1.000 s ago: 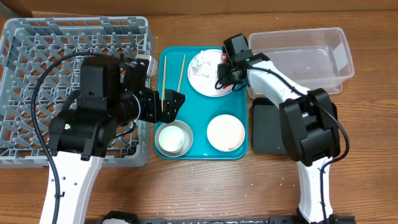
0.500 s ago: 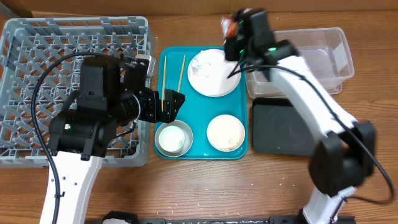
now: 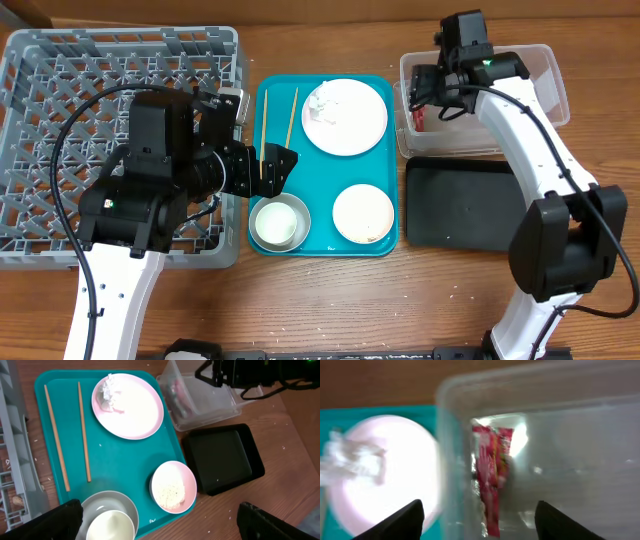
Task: Sort waste into correct bins and load items into the dishwasher
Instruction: 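Grasp the white tissue from the plate with the right gripper, drop it in the bin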
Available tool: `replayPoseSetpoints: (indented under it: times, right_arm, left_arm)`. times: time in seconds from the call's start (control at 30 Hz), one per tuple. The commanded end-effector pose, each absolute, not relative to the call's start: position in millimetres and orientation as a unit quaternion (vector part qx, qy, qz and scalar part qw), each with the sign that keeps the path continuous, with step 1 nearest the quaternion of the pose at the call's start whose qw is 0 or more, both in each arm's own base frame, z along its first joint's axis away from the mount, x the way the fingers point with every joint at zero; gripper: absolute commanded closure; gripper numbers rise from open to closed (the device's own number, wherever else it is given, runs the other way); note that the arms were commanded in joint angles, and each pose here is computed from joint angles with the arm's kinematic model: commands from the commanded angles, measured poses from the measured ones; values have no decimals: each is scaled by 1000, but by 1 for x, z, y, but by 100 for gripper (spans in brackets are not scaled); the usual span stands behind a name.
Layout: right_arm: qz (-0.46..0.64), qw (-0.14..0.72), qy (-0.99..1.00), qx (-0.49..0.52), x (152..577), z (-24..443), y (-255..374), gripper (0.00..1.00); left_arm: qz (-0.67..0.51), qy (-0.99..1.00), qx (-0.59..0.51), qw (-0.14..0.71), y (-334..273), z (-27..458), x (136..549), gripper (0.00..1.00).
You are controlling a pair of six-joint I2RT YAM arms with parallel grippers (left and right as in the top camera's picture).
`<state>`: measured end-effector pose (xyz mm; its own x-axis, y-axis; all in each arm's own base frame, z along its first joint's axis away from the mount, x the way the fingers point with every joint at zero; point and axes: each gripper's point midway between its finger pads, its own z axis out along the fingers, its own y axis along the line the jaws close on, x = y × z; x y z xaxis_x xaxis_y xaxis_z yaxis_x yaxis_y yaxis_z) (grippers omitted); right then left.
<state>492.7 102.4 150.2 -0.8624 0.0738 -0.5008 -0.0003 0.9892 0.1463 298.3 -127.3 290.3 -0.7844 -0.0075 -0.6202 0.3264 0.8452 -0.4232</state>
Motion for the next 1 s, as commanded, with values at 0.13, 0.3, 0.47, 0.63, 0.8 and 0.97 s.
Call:
replayPoseSetpoints:
  times: [0.13,0.3,0.47,0.63,0.8,0.97]
  right_arm:
    - [212,354,903,-117,493,228,239,25]
    - [151,379,905,-120,517,178,270,13]
    - [143,360,913,-125,533,114,285,10]
    - [131,325,928,-126,534,59,286,13]
    - [120,301,938,-123,530,39,278,67]
    - [164,304,930,-127,527,81,281,92]
  left_arm:
    - [-271,903,86,323,-128,300,300,0]
    - [-271,903,86,323,-128,300,300,0]
    - [-270,903,85,323,-128,299,300,0]
    - [-270,903,85,323,-128,299,300,0]
    - [-270,903,85,323,-128,299,300,0]
    - [-270,903,85,323,-128,299,300,0]
